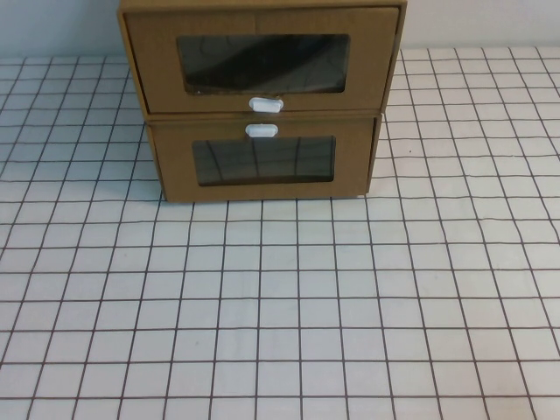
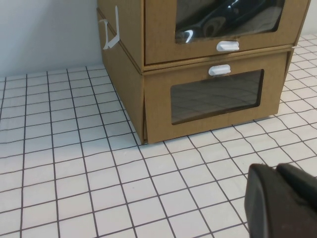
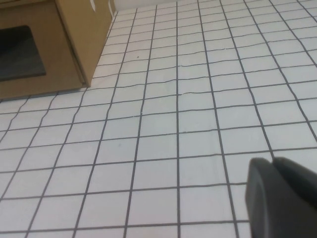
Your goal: Close the shoe box
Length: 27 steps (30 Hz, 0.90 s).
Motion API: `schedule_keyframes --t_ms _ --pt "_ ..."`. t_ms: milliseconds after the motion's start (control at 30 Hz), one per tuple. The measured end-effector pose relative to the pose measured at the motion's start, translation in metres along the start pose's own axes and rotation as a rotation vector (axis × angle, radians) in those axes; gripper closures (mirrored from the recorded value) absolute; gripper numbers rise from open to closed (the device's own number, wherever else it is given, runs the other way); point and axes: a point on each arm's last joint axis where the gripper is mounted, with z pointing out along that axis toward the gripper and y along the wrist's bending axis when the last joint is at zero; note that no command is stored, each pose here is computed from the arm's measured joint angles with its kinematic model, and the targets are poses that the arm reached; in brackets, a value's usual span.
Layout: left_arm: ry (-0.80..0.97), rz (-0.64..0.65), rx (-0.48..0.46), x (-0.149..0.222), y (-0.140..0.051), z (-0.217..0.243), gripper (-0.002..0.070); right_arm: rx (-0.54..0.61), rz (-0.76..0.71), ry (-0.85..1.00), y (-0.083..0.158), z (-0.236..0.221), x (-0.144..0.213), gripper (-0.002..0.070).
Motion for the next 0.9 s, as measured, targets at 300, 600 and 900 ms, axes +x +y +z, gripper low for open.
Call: schedule_keyframes --t_ms 300,600,900 --pt "0.0 0.0 0.0 0.0 0.0 0.0 0.0677 -0.002 0.006 -0.001 0.0 0.0 0.0 0.0691" --pt "0.0 0.0 0.0 0.0 0.0 0.0 0.0678 -0.003 0.007 0.0 0.0 0.0 0.0 0.0691" --pt "-0.026 0.012 -0.022 0.029 0.003 0.025 0.0678 -0.003 0.007 0.001 0.0 0.0 0.0 0.0691"
